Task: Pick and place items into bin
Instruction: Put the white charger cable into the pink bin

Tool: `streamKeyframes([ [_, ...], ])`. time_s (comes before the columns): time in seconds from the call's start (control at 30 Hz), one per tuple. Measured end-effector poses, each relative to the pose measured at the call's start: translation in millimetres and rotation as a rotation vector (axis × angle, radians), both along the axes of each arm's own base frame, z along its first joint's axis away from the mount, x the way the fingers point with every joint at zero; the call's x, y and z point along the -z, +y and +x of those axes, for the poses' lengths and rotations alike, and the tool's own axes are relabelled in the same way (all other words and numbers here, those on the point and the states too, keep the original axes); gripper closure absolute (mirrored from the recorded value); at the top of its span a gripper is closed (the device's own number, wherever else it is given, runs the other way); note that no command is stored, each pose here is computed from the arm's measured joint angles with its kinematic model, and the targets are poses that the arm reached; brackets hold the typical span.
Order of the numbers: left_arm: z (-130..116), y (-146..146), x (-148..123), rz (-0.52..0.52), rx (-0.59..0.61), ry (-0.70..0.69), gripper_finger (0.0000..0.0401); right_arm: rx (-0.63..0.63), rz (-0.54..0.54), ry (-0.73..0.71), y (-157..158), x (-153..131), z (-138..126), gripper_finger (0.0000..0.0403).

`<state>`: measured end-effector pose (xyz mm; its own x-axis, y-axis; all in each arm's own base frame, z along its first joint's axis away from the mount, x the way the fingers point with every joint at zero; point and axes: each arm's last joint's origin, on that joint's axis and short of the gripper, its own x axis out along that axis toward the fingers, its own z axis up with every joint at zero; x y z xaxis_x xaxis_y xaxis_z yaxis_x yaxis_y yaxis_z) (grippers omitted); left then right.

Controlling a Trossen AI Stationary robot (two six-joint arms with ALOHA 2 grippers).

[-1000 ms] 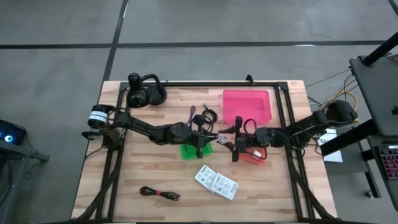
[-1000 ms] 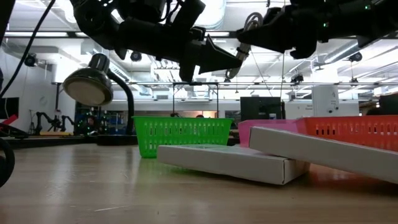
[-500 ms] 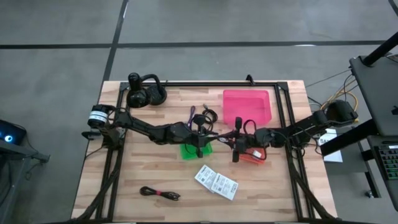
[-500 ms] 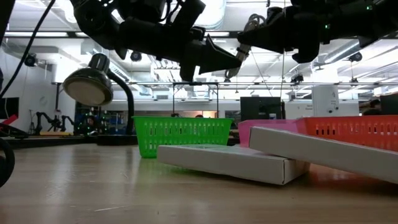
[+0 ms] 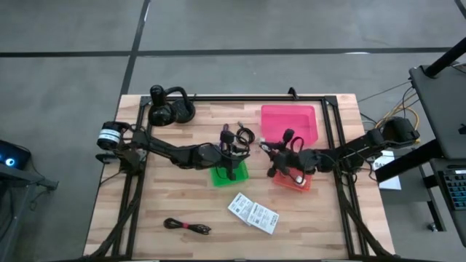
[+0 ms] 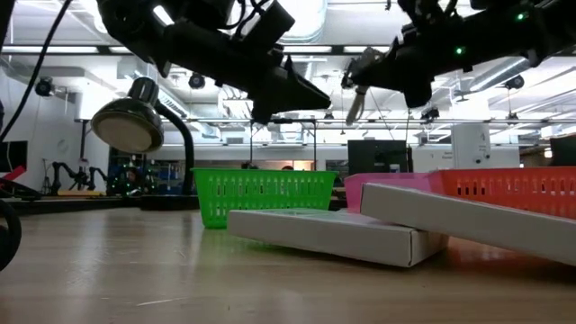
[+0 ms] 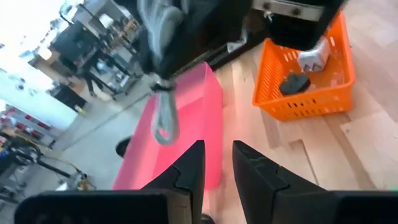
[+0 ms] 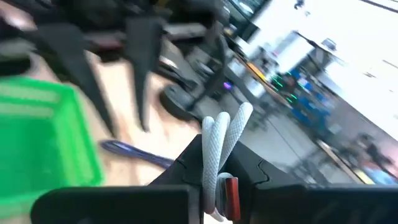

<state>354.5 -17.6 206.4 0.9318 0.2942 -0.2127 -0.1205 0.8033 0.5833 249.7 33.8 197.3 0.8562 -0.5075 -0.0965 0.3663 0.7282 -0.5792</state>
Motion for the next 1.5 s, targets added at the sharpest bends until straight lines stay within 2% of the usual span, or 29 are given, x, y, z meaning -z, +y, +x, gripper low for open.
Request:
streamKeyframes([
  [0.2, -7, 1, -3, -0.06, -0.022, 0.027, 0.0335, 0.183, 0.03, -0.025, -16, 4, -3, 0.0379],
  [0.53, -12, 1, -2, -0.087, -0.033, 0.053, 0.0335, 0.384, 0.215, -0.087, -62, 15, -7, 0.038],
  [0.6, -12, 1, -2, -0.088, -0.033, 0.055, 0.0335, 0.376, 0.265, -0.085, -70, 17, -9, 0.038],
  [0.8, -12, 1, -2, -0.088, -0.033, 0.054, 0.0335, 0.179, 0.444, -0.077, -86, 18, -9, 0.038],
  [1.13, -12, 1, -2, -0.088, -0.033, 0.053, 0.0335, 0.263, 0.513, -0.009, -98, 29, -16, 0.038],
  [1.33, -12, 1, -2, -0.088, -0.033, 0.053, 0.0335, 0.184, 0.563, 0.008, -96, 30, -15, 0.038],
  [1.5, -12, 1, -2, -0.088, -0.033, 0.053, 0.0335, 0.179, 0.56, 0.014, -97, 30, -15, 0.038],
])
